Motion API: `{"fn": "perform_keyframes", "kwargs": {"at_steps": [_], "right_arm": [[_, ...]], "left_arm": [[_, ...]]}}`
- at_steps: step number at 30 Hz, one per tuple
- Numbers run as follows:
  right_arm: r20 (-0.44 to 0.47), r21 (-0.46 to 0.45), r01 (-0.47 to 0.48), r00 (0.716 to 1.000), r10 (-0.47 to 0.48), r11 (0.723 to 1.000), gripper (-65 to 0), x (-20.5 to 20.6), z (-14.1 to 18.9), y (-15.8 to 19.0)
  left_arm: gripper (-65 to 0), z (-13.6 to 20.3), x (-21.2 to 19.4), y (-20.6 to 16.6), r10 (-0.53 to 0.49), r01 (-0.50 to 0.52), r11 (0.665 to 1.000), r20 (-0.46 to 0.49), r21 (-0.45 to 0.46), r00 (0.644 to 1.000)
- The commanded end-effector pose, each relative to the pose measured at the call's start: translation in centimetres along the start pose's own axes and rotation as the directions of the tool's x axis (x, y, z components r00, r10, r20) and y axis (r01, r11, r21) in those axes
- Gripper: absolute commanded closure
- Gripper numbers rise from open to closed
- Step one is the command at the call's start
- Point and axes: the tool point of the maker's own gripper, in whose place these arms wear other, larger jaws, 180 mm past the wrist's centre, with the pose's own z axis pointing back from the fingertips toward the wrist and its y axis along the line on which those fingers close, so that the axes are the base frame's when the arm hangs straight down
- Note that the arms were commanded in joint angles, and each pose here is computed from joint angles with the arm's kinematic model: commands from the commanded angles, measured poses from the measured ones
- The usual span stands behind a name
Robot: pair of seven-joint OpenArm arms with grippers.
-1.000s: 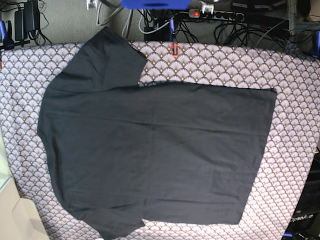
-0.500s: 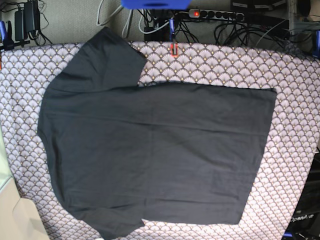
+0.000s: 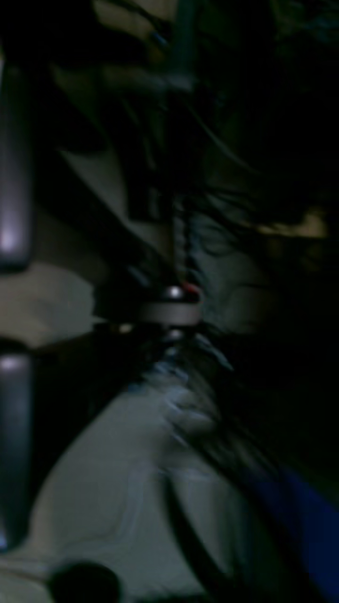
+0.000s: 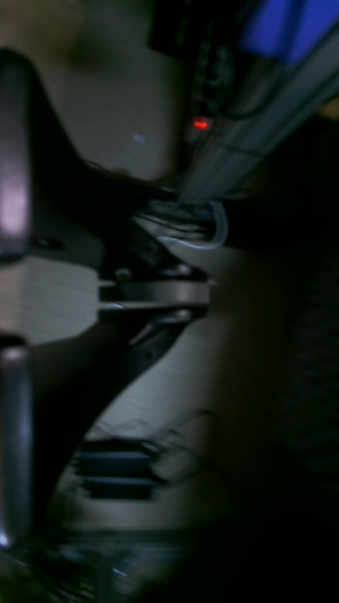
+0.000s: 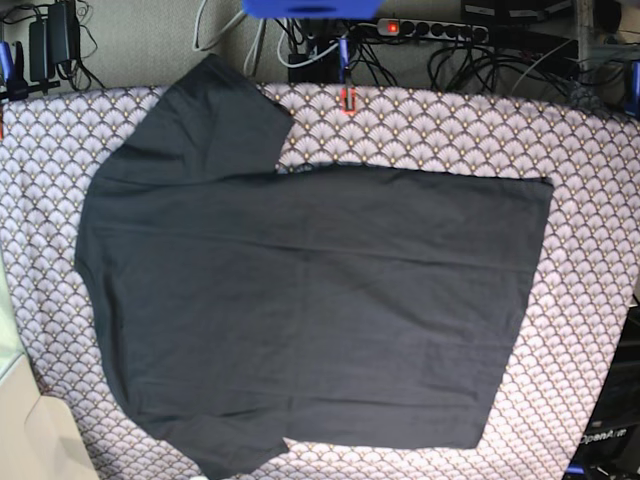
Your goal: Fold the T-shirt properly
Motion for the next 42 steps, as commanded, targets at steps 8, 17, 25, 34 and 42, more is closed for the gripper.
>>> {"fn": "perform_keyframes", "kwargs": {"at_steps": [8, 17, 25, 34, 42], "right_arm": [[0.230, 0.027, -0.018, 0.973, 0.011, 0.999, 0.0, 9.4, 2.6, 0.1], [0.272, 0.061, -0.036, 0.962, 0.018, 0.997, 0.0, 21.5, -1.6, 0.6], [0.205, 0.031, -0.047, 0.978, 0.040, 0.998, 0.0, 24.9, -6.7, -0.2], [0.208, 0.023, 0.182, 0.961, -0.183, 0.983, -16.2, 26.5, -9.8, -2.0], [0.188, 0.342, 0.481, 0.807, -0.561, 0.807, -25.3, 29.0, -8.9, 1.0]], "left_arm": [[0.0, 4.0, 10.4, 0.2, 0.039, -0.050, 0.998, 0.270, 0.034, 0.962], [0.0, -0.1, 18.9, 3.6, 0.109, -0.117, 0.993, 0.262, 0.017, 0.959], [0.0, -5.1, 25.1, 5.7, 0.134, -0.135, 0.991, 0.239, -0.011, 0.962], [0.0, -8.1, 28.2, 7.9, 0.125, -0.140, 0.988, 0.187, 0.064, 0.974], [0.0, -8.7, 28.4, 9.9, 0.103, -0.121, 0.986, 0.153, 0.113, 0.983]]}}
